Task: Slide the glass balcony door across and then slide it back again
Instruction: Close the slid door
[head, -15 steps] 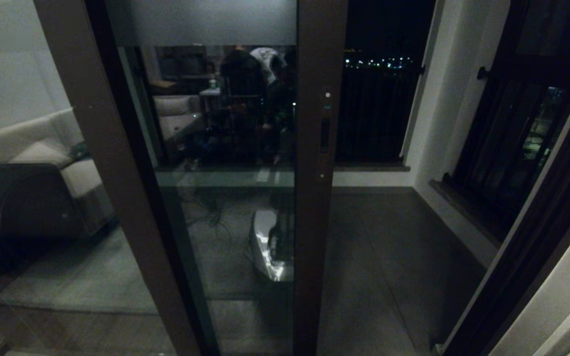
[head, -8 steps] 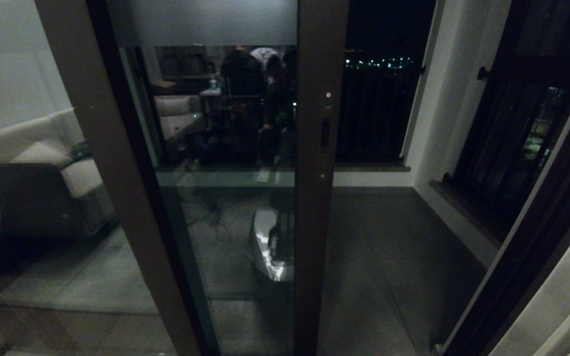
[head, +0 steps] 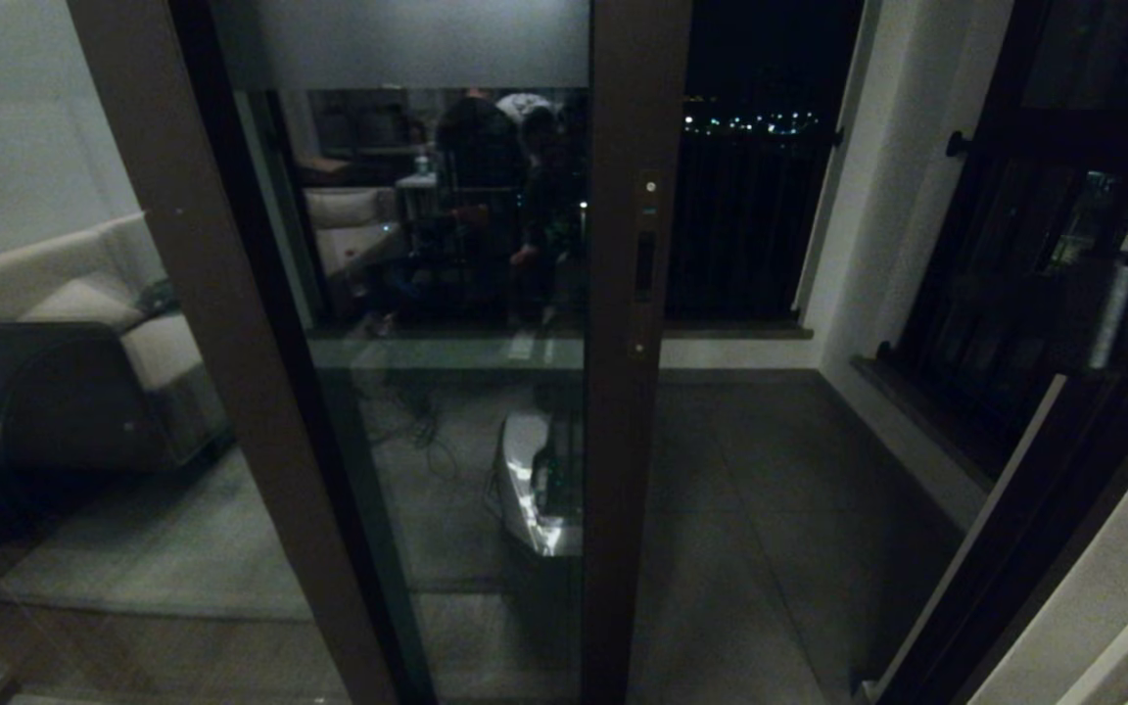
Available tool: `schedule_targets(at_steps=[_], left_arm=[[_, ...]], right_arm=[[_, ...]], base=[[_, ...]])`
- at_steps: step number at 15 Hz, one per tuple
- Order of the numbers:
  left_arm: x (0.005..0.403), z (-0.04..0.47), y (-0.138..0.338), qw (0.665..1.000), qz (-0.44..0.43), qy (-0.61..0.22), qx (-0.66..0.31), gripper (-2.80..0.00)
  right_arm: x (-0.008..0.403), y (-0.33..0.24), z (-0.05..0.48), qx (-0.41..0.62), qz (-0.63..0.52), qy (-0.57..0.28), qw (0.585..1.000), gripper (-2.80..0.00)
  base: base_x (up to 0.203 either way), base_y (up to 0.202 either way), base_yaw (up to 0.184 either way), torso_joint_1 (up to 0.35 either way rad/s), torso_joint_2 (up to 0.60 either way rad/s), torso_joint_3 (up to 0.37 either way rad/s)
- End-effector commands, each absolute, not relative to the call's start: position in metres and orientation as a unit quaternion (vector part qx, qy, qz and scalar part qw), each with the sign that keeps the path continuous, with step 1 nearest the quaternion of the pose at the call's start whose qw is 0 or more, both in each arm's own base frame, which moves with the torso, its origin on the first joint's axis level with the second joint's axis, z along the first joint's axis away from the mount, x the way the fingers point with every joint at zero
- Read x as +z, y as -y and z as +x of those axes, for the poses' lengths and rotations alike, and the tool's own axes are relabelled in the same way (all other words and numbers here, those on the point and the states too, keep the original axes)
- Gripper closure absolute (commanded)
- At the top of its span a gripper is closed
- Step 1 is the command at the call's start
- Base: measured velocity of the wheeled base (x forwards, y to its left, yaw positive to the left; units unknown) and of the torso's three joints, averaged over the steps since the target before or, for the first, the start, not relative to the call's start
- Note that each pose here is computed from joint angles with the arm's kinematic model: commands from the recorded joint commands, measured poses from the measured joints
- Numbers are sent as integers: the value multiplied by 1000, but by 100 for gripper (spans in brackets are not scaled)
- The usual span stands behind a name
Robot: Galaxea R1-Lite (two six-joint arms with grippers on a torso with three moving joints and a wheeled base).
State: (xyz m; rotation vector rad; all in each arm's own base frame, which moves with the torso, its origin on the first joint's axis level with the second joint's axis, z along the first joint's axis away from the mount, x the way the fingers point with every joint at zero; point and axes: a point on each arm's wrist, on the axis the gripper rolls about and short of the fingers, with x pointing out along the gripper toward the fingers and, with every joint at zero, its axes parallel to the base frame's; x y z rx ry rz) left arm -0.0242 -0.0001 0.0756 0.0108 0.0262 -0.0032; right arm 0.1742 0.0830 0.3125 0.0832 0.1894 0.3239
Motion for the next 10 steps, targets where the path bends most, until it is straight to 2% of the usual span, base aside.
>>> schedule_targets(at_steps=[1,9,10], left_arm=[[76,-24,0,1000,5,-13,-1,0],[76,-24,0,1000,5,-13,-1,0],[76,-24,0,1000,5,-13,-1,0]], right_arm=[[298,-129,227,136,17,-134,981,0],[294,-192,270,123,-6,-145,982,0],[294,-195,272,124,-12,-153,980,-280]], base=[[0,0,0,0,0,0],[0,0,0,0,0,0],[0,0,0,0,0,0]])
